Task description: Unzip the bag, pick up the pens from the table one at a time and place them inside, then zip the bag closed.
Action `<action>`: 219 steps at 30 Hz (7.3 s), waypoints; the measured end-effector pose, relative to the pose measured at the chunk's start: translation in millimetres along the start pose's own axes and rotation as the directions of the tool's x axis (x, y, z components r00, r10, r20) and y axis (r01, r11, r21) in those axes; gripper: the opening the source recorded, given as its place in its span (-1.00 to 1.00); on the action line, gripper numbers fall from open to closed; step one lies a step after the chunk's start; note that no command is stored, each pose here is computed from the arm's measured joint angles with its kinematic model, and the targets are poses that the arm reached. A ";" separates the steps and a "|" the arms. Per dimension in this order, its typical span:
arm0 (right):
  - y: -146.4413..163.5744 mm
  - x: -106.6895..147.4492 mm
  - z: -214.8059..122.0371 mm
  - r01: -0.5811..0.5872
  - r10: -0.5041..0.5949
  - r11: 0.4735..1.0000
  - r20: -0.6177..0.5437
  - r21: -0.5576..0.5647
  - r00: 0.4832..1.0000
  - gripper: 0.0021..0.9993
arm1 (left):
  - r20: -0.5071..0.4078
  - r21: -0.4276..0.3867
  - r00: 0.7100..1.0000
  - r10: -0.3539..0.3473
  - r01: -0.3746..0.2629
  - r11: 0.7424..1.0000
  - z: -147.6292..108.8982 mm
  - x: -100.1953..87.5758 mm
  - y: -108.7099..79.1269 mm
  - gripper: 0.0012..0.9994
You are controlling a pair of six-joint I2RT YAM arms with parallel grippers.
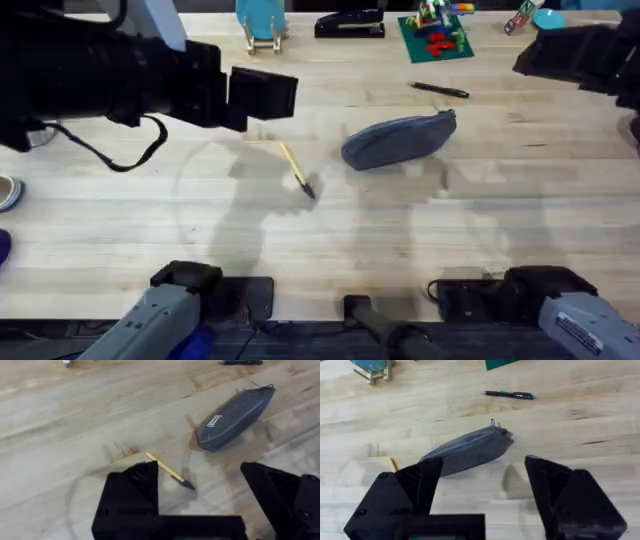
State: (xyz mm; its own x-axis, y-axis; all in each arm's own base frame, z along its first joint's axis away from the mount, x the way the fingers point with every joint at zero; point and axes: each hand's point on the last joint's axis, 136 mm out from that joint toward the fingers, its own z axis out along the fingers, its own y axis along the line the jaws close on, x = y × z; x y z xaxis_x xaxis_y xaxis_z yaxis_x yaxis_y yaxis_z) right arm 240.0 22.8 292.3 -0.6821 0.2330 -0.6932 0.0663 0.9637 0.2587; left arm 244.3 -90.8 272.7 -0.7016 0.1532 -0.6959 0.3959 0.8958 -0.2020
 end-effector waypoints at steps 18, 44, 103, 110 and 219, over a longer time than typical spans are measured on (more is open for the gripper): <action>0.1 -0.1 0.0 0.000 0.000 1.000 0.000 0.000 1.000 0.99 | 0.114 0.400 0.857 0.502 -0.502 0.767 33.3 4.4 -50.6 0.99; -0.4 -0.2 0.7 0.000 0.000 1.000 -0.001 0.003 1.000 0.99 | 0.099 0.610 0.844 0.527 -0.470 0.638 100.8 23.9 -46.5 0.99; -7.3 9.1 31.8 -0.015 0.020 0.999 -0.128 0.037 0.992 0.99 | 0.282 0.665 0.688 0.668 -0.642 0.381 218.9 76.7 -105.7 0.99; -7.3 9.1 31.8 -0.015 0.020 0.999 -0.128 0.037 0.992 0.99 | 0.263 0.651 0.679 0.686 -0.649 0.393 222.5 77.7 -101.1 0.99; -41.0 -22.5 24.4 0.587 -0.635 0.731 -0.032 -0.348 0.771 0.99 | 0.264 0.619 0.666 0.698 -0.672 0.407 227.9 71.8 -95.5 -0.92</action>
State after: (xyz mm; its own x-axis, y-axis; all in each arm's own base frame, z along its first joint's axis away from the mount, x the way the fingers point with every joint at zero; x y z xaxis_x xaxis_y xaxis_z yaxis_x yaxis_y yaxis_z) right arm 270.4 -18.8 280.9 -0.5919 -0.4368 -0.6774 -0.6055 0.7957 0.0161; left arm 291.1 -260.5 85.0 -0.0348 0.6169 -0.7863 0.9991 0.0039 -0.0412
